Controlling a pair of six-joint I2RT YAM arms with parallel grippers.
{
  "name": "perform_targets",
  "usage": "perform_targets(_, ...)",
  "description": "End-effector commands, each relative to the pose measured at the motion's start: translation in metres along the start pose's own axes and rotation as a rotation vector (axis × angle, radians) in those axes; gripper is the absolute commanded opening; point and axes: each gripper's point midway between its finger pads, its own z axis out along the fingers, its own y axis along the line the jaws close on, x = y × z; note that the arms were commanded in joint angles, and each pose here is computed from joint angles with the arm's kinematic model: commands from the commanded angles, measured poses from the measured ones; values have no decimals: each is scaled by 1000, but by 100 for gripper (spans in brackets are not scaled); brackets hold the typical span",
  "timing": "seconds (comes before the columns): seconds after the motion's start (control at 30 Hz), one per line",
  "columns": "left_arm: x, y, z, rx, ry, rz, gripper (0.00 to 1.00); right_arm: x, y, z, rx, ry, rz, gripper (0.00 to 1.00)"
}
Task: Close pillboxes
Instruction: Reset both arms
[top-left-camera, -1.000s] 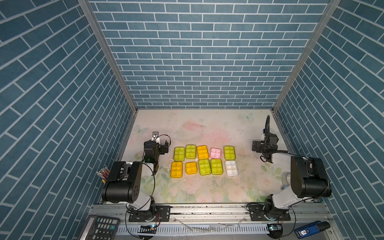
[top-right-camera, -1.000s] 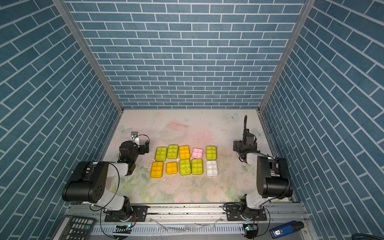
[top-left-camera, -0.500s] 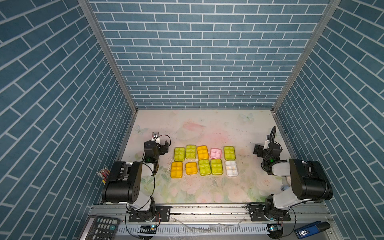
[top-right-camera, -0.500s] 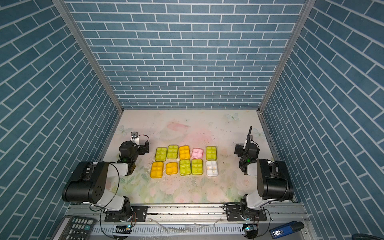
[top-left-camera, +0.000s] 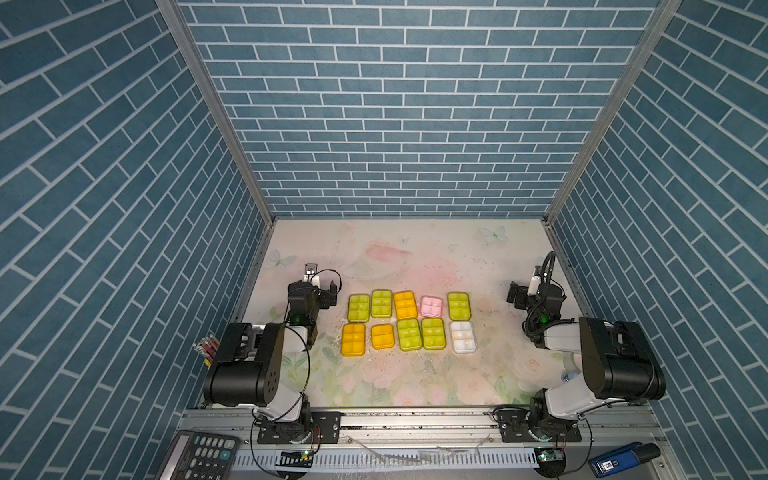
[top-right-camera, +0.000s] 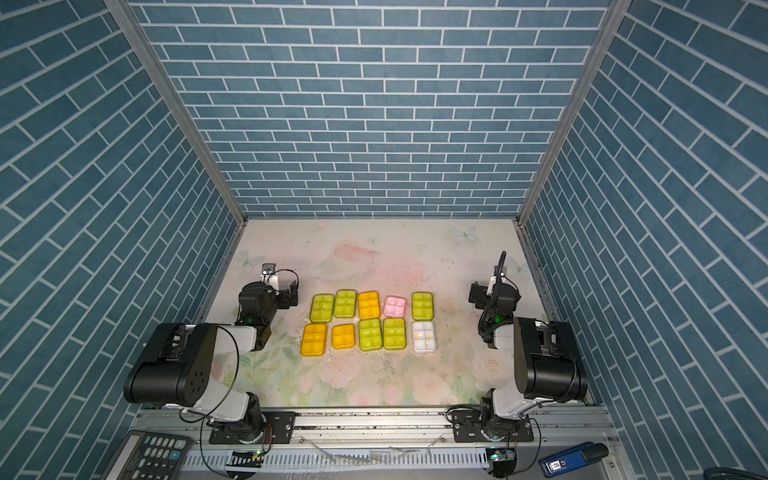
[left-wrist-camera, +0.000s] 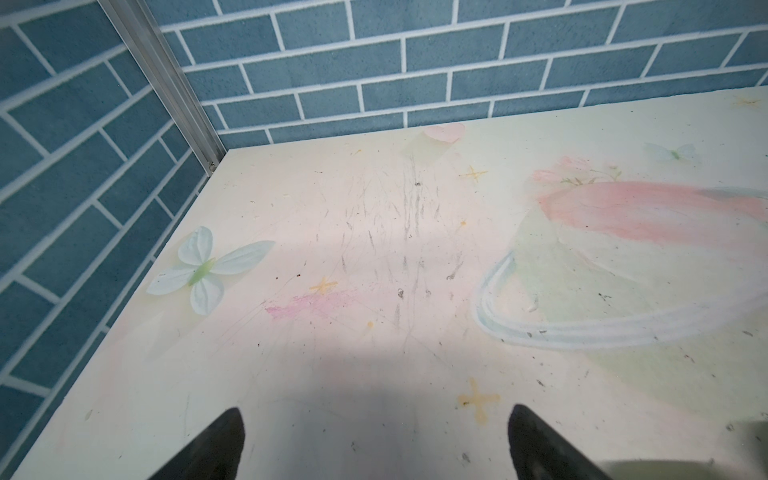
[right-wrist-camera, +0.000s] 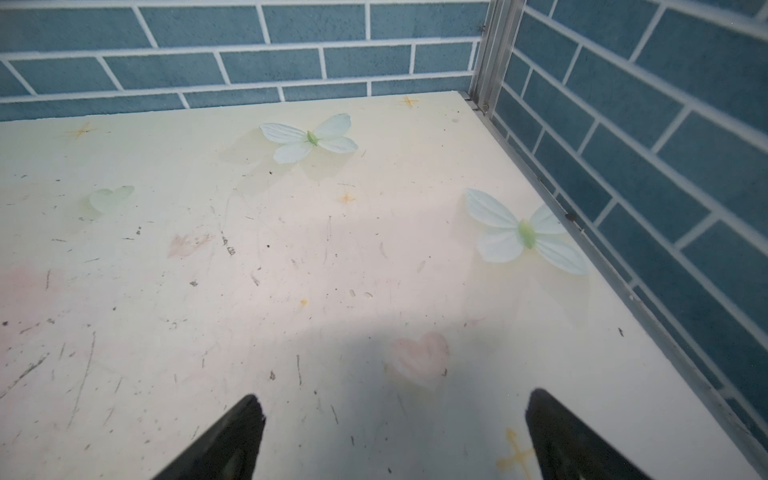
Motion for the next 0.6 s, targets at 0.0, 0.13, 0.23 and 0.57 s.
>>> perform_targets(0.0, -8, 1, 2, 0, -25, -6, 100, -11, 2, 1, -10, -36, 9, 99)
perform_targets(0.13, -8, 1, 2, 0, -25, -6, 99, -11, 2, 1, -10, -35, 10, 99)
perform_targets(0.23, -8, 1, 2, 0, -25, -6, 100, -10, 2, 1, -9, -33, 8, 99)
perform_targets(0.57, -7, 0, 1, 3, -23, -5, 100, -10, 2, 1, -10, -33, 10, 99)
